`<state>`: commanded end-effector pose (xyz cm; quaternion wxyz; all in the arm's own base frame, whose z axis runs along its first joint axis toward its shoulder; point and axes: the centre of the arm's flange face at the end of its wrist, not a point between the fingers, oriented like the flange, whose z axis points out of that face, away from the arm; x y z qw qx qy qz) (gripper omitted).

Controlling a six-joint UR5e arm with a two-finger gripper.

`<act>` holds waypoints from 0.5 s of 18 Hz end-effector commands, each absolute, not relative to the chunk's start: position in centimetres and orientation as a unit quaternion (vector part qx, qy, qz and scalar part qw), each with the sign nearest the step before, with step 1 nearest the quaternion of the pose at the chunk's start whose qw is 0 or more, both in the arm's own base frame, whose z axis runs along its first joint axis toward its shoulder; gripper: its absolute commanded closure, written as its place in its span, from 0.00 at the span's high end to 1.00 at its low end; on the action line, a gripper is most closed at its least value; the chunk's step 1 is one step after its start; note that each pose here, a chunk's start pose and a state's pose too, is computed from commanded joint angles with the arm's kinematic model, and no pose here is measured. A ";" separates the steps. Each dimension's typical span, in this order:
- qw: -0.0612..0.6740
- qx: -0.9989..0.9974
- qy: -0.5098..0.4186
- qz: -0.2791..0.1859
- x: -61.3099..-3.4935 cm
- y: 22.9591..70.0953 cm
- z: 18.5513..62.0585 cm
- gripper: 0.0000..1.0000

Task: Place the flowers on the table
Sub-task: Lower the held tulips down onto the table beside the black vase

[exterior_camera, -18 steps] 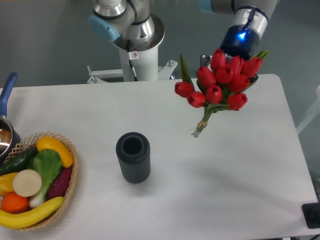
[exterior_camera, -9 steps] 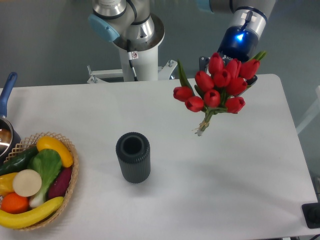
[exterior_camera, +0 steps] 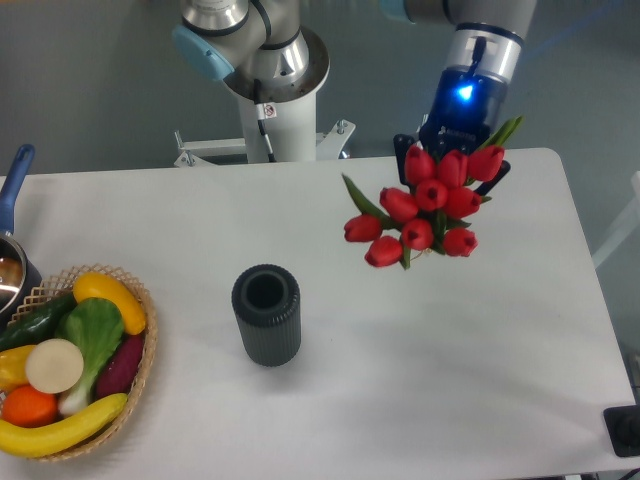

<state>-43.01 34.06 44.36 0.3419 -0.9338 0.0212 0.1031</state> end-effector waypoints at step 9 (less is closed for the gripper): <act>0.160 -0.978 0.064 0.120 -42.2 34.4 38.9 0.37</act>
